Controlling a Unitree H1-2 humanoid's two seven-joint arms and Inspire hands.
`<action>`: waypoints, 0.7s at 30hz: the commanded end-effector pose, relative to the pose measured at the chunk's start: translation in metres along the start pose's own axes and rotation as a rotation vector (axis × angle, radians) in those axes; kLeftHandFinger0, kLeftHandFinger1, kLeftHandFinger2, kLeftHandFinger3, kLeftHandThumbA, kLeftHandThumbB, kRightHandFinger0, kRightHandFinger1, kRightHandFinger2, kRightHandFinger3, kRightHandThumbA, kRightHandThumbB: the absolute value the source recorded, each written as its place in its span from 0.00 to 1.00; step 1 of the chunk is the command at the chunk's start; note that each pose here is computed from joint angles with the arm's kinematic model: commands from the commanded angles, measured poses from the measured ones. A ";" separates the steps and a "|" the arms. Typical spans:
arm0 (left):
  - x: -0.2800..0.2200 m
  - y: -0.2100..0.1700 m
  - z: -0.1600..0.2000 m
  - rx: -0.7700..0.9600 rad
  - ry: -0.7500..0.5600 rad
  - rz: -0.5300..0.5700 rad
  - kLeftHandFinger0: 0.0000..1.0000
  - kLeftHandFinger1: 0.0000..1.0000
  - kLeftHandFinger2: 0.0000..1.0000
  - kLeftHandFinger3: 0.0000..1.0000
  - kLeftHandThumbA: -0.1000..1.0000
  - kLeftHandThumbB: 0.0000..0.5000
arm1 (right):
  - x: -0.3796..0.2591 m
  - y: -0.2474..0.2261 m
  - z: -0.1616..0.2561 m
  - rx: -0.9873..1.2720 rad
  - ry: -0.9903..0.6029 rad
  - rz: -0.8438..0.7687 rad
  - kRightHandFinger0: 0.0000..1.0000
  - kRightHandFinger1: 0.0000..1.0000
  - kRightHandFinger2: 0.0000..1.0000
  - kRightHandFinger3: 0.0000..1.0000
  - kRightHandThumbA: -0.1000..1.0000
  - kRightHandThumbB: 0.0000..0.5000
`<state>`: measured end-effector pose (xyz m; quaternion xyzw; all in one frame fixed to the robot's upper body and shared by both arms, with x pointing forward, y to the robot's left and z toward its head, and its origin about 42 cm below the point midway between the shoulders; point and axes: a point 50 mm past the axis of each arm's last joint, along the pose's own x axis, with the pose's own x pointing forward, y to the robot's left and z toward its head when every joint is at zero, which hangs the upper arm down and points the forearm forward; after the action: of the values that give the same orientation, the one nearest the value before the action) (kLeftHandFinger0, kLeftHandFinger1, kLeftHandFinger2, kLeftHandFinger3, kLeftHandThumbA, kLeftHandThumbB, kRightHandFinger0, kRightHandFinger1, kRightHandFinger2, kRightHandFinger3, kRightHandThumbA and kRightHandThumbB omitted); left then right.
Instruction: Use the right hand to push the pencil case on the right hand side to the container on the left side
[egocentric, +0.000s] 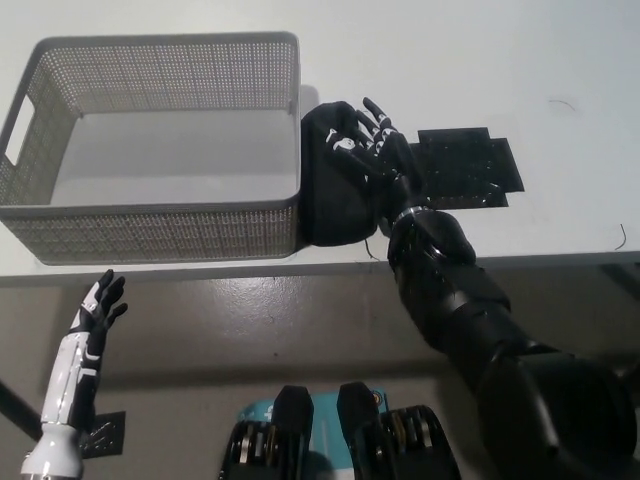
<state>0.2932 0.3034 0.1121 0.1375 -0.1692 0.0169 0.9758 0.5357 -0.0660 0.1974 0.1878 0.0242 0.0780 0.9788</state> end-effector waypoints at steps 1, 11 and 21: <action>0.009 0.010 0.011 -0.006 -0.080 0.027 1.00 1.00 1.00 1.00 1.00 0.21 | 0.012 0.036 0.036 -0.037 -0.131 0.090 1.00 1.00 1.00 1.00 1.00 0.55; 0.011 0.012 0.014 0.018 -0.090 0.021 1.00 1.00 1.00 1.00 1.00 0.16 | 0.014 -0.008 0.068 -0.787 -0.335 -0.075 1.00 1.00 1.00 1.00 1.00 0.72; 0.012 0.012 0.014 0.018 -0.092 0.030 1.00 1.00 1.00 1.00 1.00 0.19 | 0.012 -0.044 0.117 -0.310 -0.450 -0.101 1.00 1.00 1.00 1.00 1.00 0.67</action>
<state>0.2953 0.3049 0.1143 0.1387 -0.1721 0.0178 0.9751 0.5560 -0.1353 0.2390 -0.0522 -0.1038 0.0037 0.9932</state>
